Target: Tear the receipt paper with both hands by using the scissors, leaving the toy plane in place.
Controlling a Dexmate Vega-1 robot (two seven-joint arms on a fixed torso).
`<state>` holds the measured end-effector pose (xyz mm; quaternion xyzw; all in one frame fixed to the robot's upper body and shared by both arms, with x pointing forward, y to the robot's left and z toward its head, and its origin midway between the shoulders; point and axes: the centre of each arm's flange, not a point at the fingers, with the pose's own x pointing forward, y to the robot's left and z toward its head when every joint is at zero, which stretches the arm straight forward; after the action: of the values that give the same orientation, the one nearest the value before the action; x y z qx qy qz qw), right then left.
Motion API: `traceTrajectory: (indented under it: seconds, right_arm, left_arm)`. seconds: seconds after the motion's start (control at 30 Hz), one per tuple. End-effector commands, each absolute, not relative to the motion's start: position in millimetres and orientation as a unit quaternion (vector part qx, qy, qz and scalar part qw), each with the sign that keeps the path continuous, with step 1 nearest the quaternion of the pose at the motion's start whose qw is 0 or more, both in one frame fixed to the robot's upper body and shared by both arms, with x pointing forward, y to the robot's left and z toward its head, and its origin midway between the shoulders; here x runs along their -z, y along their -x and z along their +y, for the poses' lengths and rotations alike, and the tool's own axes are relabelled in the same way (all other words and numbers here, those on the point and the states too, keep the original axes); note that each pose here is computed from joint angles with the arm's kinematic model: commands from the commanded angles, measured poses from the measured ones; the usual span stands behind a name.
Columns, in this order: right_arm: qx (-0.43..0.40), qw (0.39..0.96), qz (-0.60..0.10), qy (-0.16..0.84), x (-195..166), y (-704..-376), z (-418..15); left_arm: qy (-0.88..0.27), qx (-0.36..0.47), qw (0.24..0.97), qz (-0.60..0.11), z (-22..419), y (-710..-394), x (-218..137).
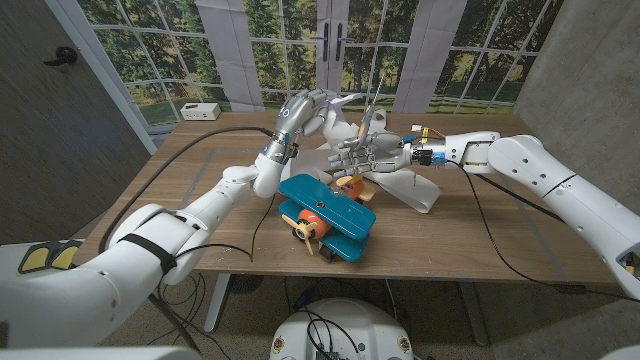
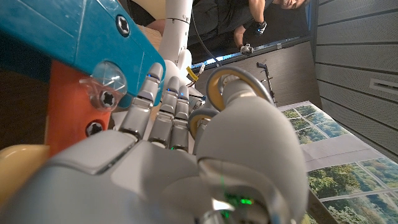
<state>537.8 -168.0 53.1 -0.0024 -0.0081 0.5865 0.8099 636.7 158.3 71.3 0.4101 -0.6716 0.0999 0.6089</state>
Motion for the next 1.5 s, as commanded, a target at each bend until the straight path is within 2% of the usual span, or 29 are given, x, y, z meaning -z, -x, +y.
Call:
traceTrajectory:
  seconds: [0.03, 0.67, 1.27, 1.5]
  right_arm:
    - [-0.587, 0.81, -0.017, 0.002, -57, -537, -169]
    - [-0.597, 0.802, -0.025, -0.001, -64, -541, -167]
    - [-0.594, 0.802, -0.058, 0.006, -73, -543, -167]
    - [-0.594, 0.803, -0.056, 0.004, -72, -549, -166]
  left_arm:
    - [-0.361, -0.117, 0.664, -0.644, 173, -645, -78]
    - [-0.315, -0.134, 0.704, -0.622, 185, -648, -80]
    - [-0.384, -0.174, 0.612, -0.67, 186, -620, -85]
    - [-0.41, -0.184, 0.605, -0.657, 187, -626, -82]
